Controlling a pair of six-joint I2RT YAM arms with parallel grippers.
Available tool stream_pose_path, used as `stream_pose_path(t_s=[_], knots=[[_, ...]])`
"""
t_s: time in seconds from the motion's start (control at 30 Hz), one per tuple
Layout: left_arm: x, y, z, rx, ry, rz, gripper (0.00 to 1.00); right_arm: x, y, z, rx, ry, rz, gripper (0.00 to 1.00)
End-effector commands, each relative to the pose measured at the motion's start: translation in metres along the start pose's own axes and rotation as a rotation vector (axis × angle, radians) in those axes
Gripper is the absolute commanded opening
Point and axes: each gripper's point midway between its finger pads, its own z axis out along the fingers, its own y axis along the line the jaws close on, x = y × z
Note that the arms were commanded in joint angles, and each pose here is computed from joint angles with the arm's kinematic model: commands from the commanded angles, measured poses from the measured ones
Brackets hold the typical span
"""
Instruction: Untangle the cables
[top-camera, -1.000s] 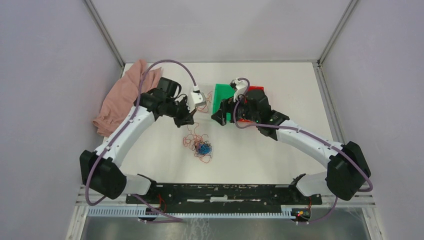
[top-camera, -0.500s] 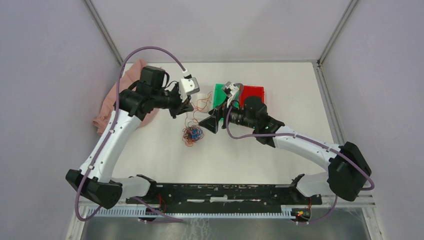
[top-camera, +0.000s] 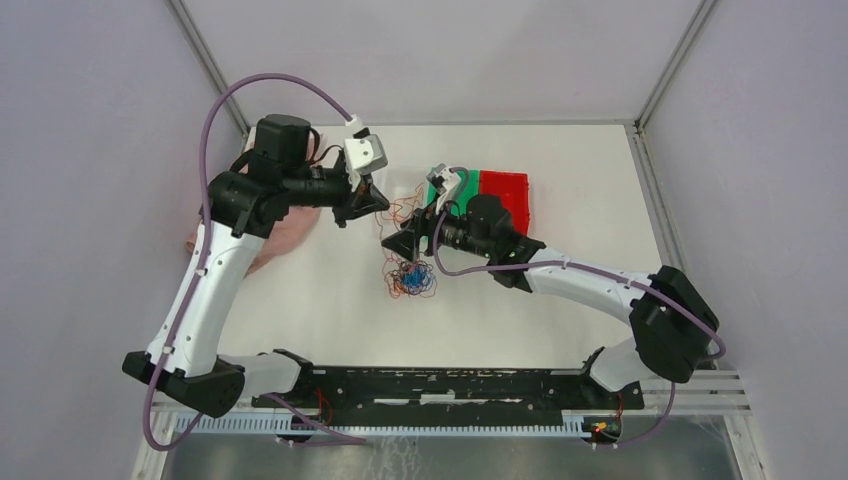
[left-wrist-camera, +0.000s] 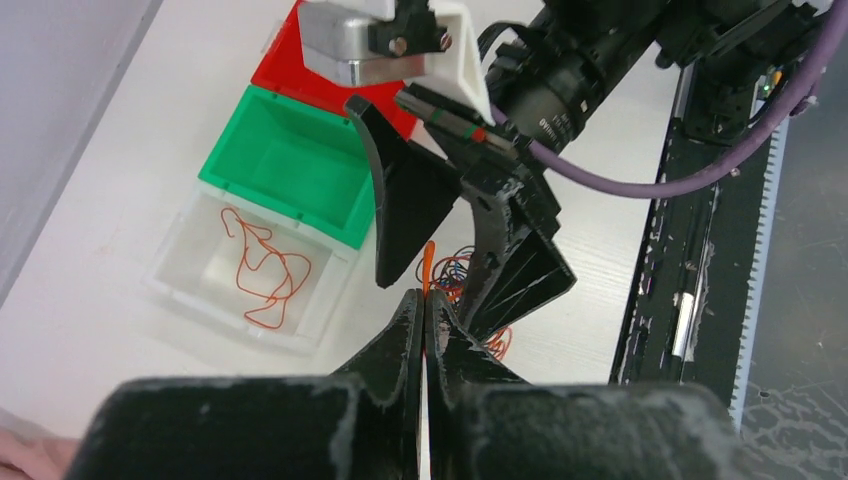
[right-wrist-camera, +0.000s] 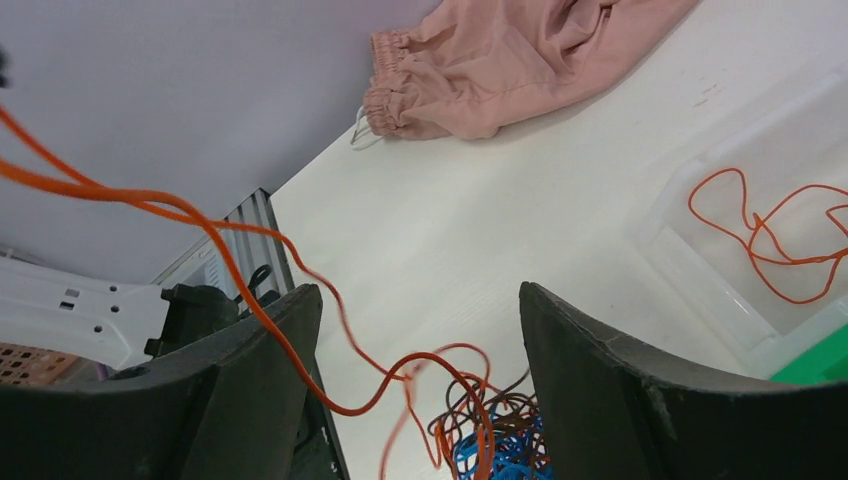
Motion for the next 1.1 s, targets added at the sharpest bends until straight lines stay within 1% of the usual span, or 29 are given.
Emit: stream_pose_path(t_s=[0.0, 0.23, 0.7, 0.8, 0.93, 0.97, 1.07], knots=[[-0.031, -0.013, -0.013, 0.043, -0.082, -0.008, 0.03, -0.034, 0.008, 0.011, 0.003, -0.123, -0.019, 0.78], [-0.049, -0.020, -0.019, 0.073, -0.126, -0.010, 0.03, -0.023, 0.005, 0.013, 0.022, -0.117, -0.022, 0.75], [-0.096, -0.015, -0.044, 0.010, -0.217, 0.080, 0.03, 0.017, -0.025, 0.019, 0.106, -0.059, 0.018, 0.71], [-0.109, -0.007, -0.052, -0.042, -0.244, 0.117, 0.03, 0.029, -0.033, 0.018, 0.126, -0.039, 0.022, 0.71], [-0.125, 0.015, -0.061, -0.175, -0.279, 0.177, 0.03, 0.041, -0.043, 0.012, 0.168, -0.028, 0.029, 0.71], [-0.126, 0.023, -0.063, -0.217, -0.277, 0.184, 0.03, 0.041, -0.046, 0.010, 0.184, -0.033, 0.029, 0.72], [-0.124, 0.035, -0.063, -0.276, -0.271, 0.204, 0.03, 0.032, -0.051, 0.003, 0.228, -0.056, 0.024, 0.79]])
